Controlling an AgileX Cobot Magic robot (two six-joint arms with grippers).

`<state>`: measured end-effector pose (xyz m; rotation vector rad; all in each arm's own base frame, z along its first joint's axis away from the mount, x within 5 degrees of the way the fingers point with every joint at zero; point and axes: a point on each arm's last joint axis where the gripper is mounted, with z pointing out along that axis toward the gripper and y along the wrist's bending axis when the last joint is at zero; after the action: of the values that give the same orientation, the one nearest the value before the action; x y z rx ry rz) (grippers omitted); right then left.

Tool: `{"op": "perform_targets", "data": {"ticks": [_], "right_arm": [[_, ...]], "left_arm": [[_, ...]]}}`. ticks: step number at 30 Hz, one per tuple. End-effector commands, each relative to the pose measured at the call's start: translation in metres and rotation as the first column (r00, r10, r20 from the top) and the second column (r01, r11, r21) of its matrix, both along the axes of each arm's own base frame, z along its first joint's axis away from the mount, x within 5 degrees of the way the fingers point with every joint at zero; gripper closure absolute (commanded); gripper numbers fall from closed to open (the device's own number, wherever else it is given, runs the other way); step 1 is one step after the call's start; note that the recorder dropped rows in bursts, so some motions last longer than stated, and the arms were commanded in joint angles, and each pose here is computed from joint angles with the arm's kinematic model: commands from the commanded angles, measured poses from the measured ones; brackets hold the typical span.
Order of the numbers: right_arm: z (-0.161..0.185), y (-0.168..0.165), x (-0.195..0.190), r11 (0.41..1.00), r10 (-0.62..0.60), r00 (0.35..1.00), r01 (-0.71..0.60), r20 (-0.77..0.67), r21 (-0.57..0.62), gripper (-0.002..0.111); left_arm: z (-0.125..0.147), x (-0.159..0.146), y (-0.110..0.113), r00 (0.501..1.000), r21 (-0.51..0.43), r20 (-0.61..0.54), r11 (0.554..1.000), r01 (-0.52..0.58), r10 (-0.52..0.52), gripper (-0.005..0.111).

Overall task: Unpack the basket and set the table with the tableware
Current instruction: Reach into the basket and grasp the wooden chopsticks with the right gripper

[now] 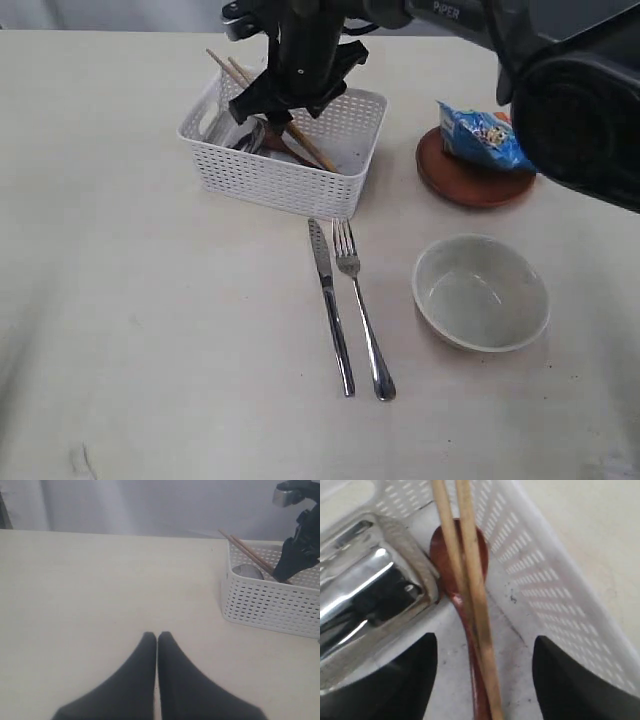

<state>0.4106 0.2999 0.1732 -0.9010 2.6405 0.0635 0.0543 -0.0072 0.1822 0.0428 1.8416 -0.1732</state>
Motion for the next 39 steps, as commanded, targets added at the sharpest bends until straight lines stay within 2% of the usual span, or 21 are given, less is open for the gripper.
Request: {"op": "perform_targets", "data": {"ticks": [1,8,11,15,16,28,39], "right_arm": [[-0.007,0.001,0.008,1.000,-0.002,0.998,0.003,0.061,-0.007,0.054],[-0.026,0.005,0.011,1.000,0.006,0.999,-0.005,0.052,-0.002,0.057],[-0.026,0.005,0.011,1.000,0.005,0.999,-0.005,0.051,-0.003,0.074],[-0.020,0.004,0.010,1.000,0.004,0.999,-0.004,0.053,-0.002,0.107],[-0.017,0.003,0.009,1.000,0.004,0.999,-0.004,0.053,-0.002,0.108],[0.042,-0.004,-0.002,1.000,0.008,0.996,-0.010,0.092,0.021,0.109],[0.124,-0.024,-0.034,0.996,-0.024,0.997,0.018,0.078,0.085,0.109]], "left_arm": [[0.000,0.000,0.000,1.000,-0.006,0.005,1.000,0.002,-0.002,0.106],[0.000,0.000,0.000,1.000,-0.006,0.005,1.000,0.002,-0.002,0.106],[0.000,0.000,0.000,1.000,-0.006,0.005,1.000,0.002,-0.002,0.106],[0.000,0.000,0.000,1.000,-0.006,0.005,1.000,0.002,-0.002,0.106],[0.000,0.000,0.000,1.000,-0.006,0.005,1.000,0.002,-0.002,0.106],[0.000,0.000,0.000,1.000,-0.006,0.005,1.000,0.002,-0.002,0.106],[0.000,0.000,0.000,1.000,-0.006,0.005,1.000,0.002,-0.002,0.106]]}}
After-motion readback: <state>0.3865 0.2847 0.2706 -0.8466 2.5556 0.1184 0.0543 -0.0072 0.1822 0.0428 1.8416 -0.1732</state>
